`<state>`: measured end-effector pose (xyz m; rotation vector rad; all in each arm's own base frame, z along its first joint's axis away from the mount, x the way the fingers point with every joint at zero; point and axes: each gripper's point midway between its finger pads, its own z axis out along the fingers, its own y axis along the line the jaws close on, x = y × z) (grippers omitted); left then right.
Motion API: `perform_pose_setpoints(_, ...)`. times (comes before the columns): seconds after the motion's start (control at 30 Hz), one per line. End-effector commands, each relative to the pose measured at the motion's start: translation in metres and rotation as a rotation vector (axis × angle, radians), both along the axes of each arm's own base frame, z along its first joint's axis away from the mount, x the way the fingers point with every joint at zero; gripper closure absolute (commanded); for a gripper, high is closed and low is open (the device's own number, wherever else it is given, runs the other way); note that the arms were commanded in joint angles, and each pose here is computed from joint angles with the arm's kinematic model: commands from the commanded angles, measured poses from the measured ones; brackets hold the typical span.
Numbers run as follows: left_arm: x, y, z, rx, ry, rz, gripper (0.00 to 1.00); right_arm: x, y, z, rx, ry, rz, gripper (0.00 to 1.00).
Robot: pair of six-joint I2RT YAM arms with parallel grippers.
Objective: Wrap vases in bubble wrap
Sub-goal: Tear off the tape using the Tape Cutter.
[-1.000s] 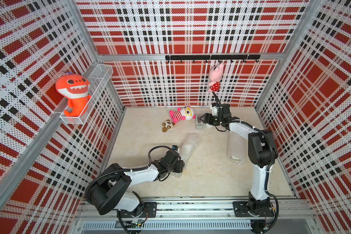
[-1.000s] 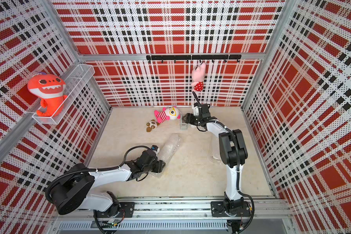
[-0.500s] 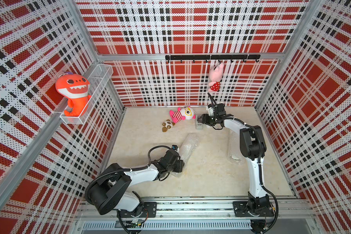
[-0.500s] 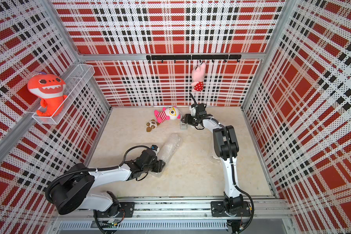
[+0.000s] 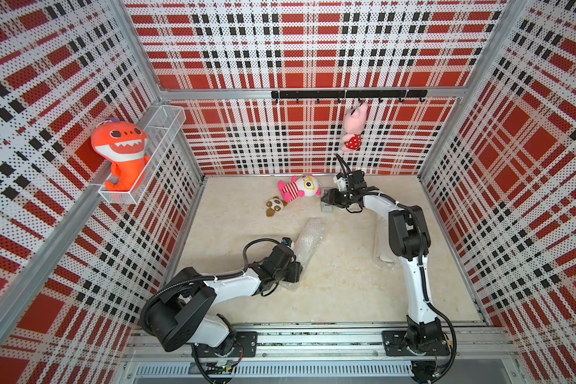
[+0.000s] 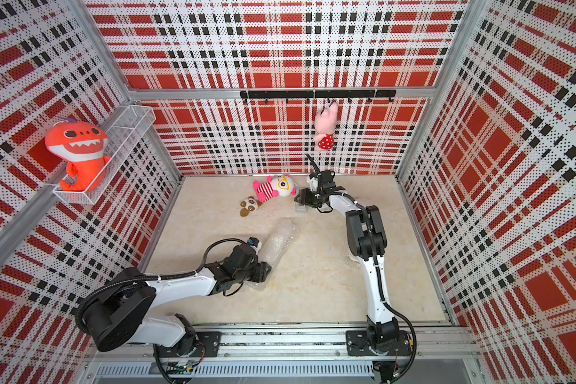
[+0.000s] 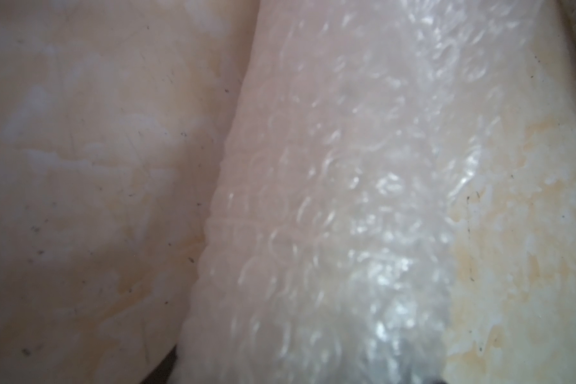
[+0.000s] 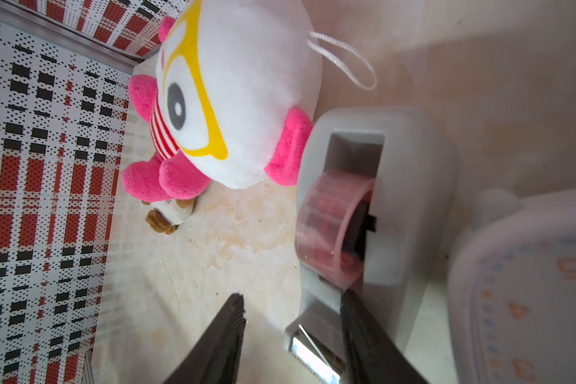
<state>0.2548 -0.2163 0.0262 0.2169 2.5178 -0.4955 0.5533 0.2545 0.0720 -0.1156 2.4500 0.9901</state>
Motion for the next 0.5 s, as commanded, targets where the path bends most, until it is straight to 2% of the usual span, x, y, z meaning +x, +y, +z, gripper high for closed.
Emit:
perform_pose_setpoints(0.0, -0.005, 0.012, -0.016, 0.052, 0.058, 0.019, 0.42, -0.017, -0.005, -0.024, -0.049, 0.072, 0.008, 0.49)
perform_pose_setpoints(0.1, -0.004, 0.01, -0.016, 0.05, 0.061, 0.016, 0.42, -0.014, -0.011, -0.034, -0.044, 0.104, 0.006, 0.49)
perform_pose_setpoints(0.23, -0.005, 0.009, -0.017, 0.041, 0.065, 0.015, 0.42, -0.007, -0.024, -0.03, -0.029, 0.087, -0.034, 0.5)
perform_pose_setpoints(0.47, -0.003, 0.008, -0.016, 0.042, 0.062, 0.014, 0.42, -0.02, 0.001, -0.039, 0.066, 0.156, 0.058, 0.52)
